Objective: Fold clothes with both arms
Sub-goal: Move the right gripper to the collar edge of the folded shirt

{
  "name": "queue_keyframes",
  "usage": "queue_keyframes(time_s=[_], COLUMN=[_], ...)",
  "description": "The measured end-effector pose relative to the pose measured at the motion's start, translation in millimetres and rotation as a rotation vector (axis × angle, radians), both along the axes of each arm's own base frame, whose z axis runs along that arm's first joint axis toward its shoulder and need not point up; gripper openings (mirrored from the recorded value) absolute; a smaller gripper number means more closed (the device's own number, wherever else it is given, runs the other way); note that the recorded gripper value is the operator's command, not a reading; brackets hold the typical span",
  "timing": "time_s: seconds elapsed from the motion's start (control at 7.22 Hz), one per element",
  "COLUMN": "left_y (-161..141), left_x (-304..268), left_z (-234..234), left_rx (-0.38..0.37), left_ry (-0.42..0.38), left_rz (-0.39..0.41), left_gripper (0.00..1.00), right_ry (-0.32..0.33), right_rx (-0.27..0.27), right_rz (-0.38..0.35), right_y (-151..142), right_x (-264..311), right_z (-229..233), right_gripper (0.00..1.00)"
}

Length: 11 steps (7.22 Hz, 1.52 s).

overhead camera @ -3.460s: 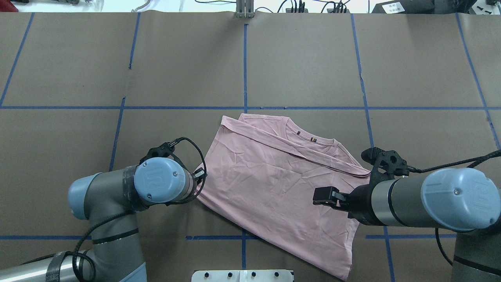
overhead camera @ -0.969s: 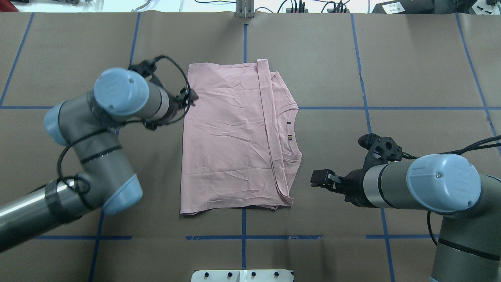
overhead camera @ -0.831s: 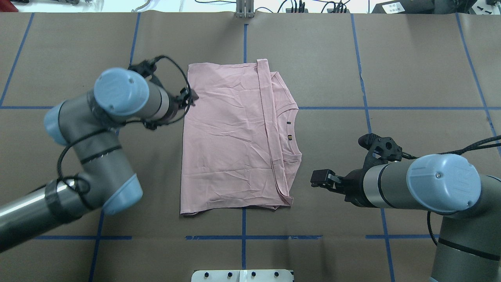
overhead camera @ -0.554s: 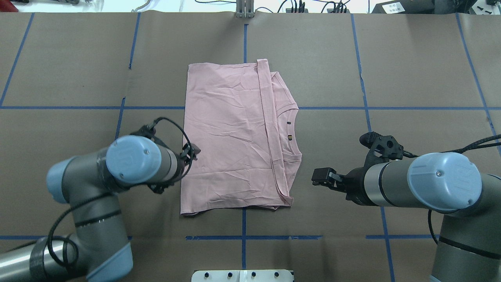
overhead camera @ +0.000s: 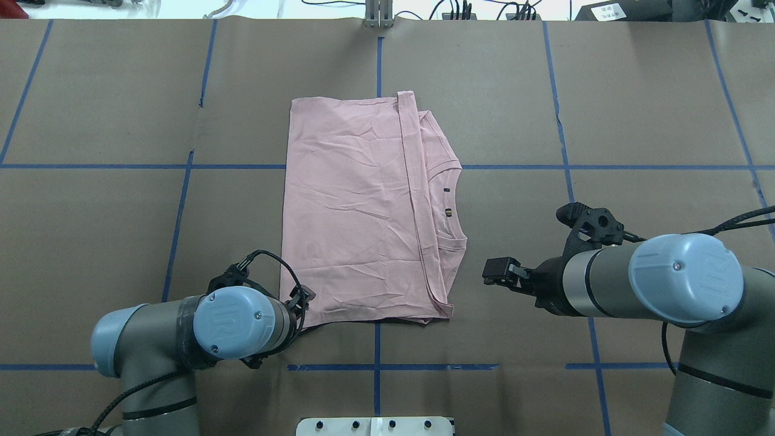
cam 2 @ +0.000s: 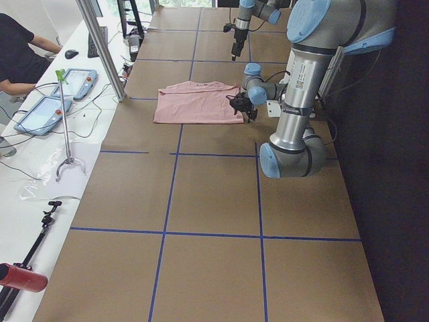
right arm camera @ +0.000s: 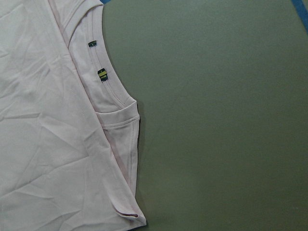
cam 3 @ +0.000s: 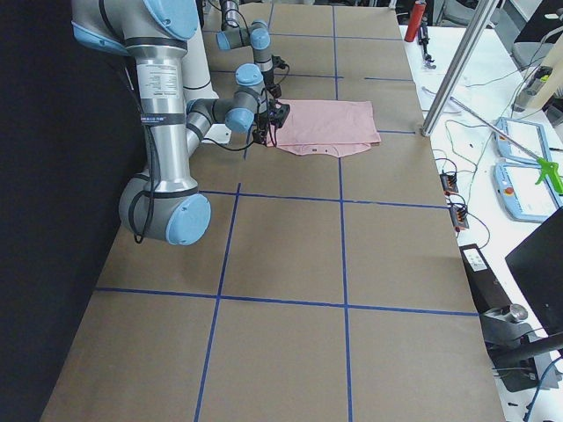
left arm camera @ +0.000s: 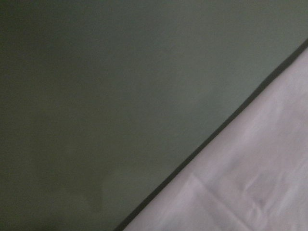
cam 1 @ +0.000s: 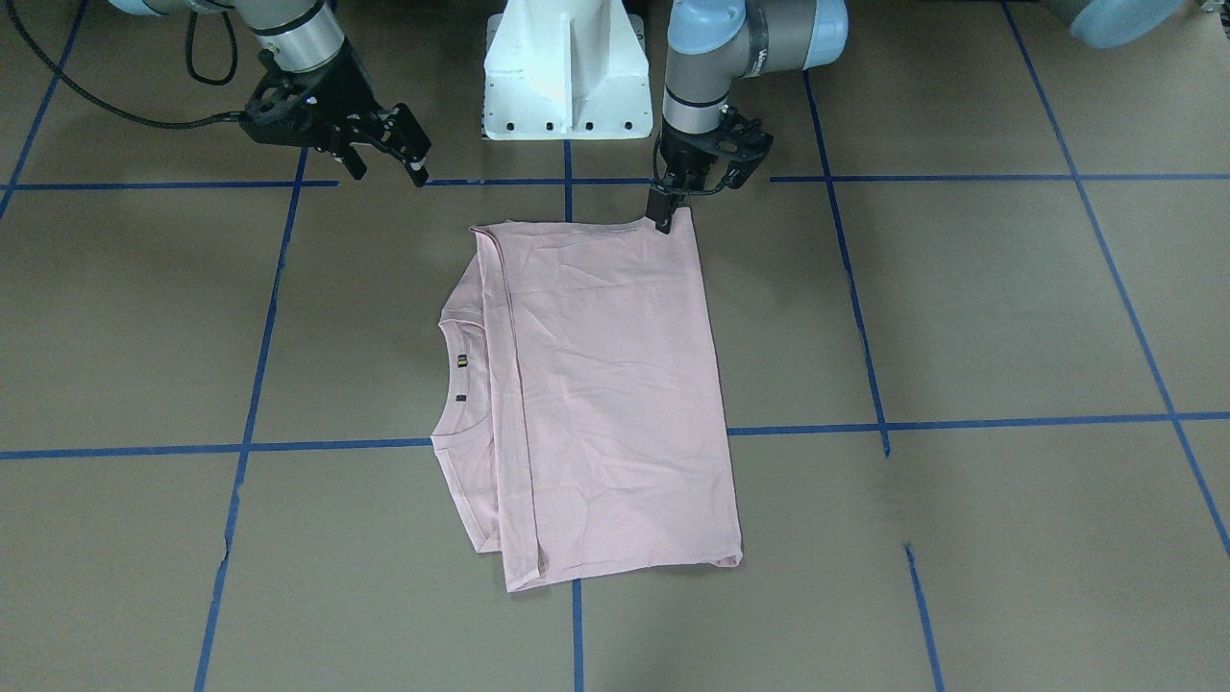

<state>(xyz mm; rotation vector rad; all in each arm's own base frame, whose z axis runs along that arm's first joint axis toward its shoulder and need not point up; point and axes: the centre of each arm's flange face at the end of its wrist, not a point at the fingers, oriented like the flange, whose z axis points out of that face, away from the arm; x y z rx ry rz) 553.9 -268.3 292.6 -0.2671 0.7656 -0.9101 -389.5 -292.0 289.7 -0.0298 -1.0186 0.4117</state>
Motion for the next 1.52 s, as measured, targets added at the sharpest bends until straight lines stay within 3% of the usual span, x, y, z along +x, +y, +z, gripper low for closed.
queue_keyframes(time_s=[0.14, 0.28, 0.42, 0.69, 1.52], left_y=[2.2, 2.9, 3.4, 3.8, 4.6], left_x=[0.6, 0.9, 1.1, 1.9, 1.8], left_z=[2.4, 3.5, 4.0, 5.1, -1.9], left_rx=[-0.004, -0.006, -0.007, -0.008, 0.005], left_ry=[-0.005, -0.008, -0.009, -0.012, -0.001], left_rz=[0.0, 0.0, 0.0, -0.004, -0.009], left_gripper=[0.9, 0.72, 0.53, 0.03, 0.0], right_ry=[-0.003, -0.004, -0.005, -0.006, -0.002], right_rx=[0.001, 0.002, 0.002, 0.001, -0.001], right_rz=[0.001, 0.002, 0.002, 0.005, 0.009], right_y=[-0.5, -0.8, -1.0, -2.2, -4.6], right_x=[0.1, 0.3, 0.3, 1.2, 2.1], right_z=[-1.4, -2.1, -2.3, -2.7, -0.8], right_gripper=[1.0, 1.0, 1.0, 1.0, 1.0])
